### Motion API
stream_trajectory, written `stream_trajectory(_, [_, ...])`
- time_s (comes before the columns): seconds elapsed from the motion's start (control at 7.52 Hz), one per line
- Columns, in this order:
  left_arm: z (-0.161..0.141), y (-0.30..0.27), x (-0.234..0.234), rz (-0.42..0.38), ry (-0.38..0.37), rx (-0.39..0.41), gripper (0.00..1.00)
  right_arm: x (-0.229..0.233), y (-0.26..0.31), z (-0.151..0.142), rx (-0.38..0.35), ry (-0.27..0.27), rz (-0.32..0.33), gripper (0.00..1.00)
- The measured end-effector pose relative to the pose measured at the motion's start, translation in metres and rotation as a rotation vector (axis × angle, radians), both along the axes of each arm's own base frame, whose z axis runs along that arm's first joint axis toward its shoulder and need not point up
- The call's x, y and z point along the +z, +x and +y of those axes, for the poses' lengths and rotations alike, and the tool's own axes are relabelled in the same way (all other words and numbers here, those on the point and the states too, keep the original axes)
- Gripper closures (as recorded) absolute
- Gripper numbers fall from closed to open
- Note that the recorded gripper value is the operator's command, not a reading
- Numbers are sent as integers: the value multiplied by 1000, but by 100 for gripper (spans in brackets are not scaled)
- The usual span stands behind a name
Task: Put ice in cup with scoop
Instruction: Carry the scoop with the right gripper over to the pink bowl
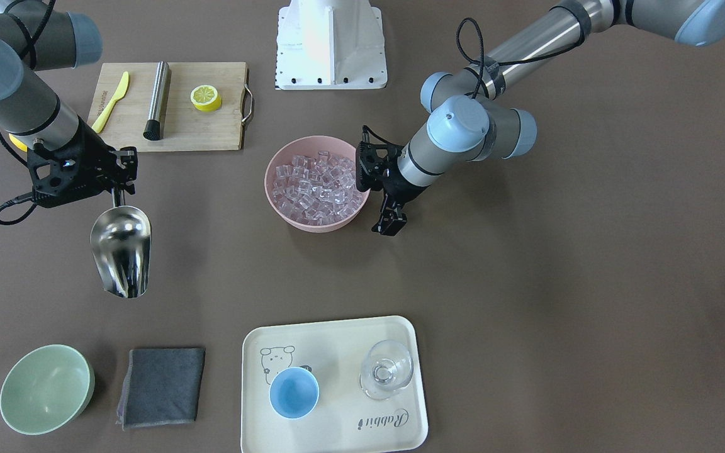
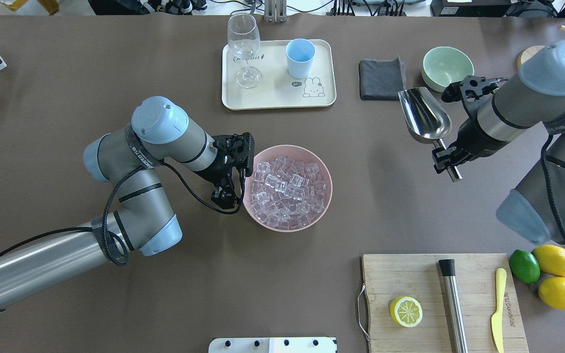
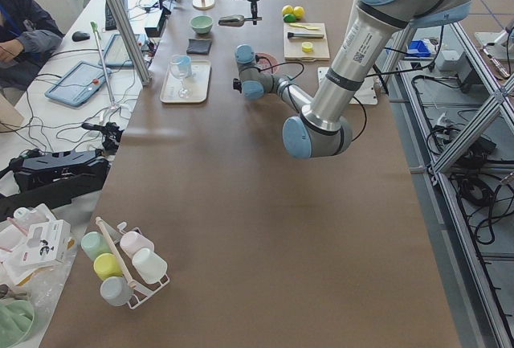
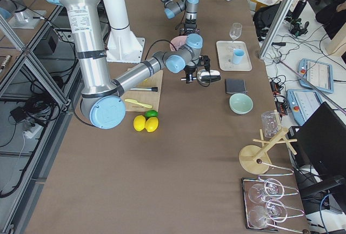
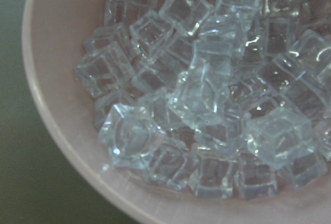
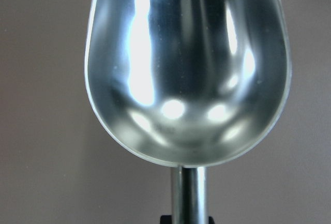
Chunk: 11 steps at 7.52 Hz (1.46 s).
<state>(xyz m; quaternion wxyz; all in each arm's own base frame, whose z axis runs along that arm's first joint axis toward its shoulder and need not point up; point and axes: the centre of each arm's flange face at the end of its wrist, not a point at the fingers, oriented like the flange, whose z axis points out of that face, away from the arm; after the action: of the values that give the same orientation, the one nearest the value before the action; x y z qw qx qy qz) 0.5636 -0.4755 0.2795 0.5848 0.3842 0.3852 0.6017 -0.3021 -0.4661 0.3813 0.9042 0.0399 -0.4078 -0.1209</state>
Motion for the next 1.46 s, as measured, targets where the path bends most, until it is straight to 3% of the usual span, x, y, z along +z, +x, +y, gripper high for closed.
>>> stream_trajectory(0.4, [5,9,-6,7,3,14,2,-76,-25,12,-243,230,188,100])
stream_trajectory(0.8, [12,14,-15,32,17,27,2,-127,-20,40,-536,447,324,100])
stream_trajectory(1.06, [16,16,-16,45,14,28,2,-148,-17,50,-698,511,392,100])
stream_trajectory(1.46, [17,16,-15,50,13,28,2,-176,-34,44,-928,513,497,100])
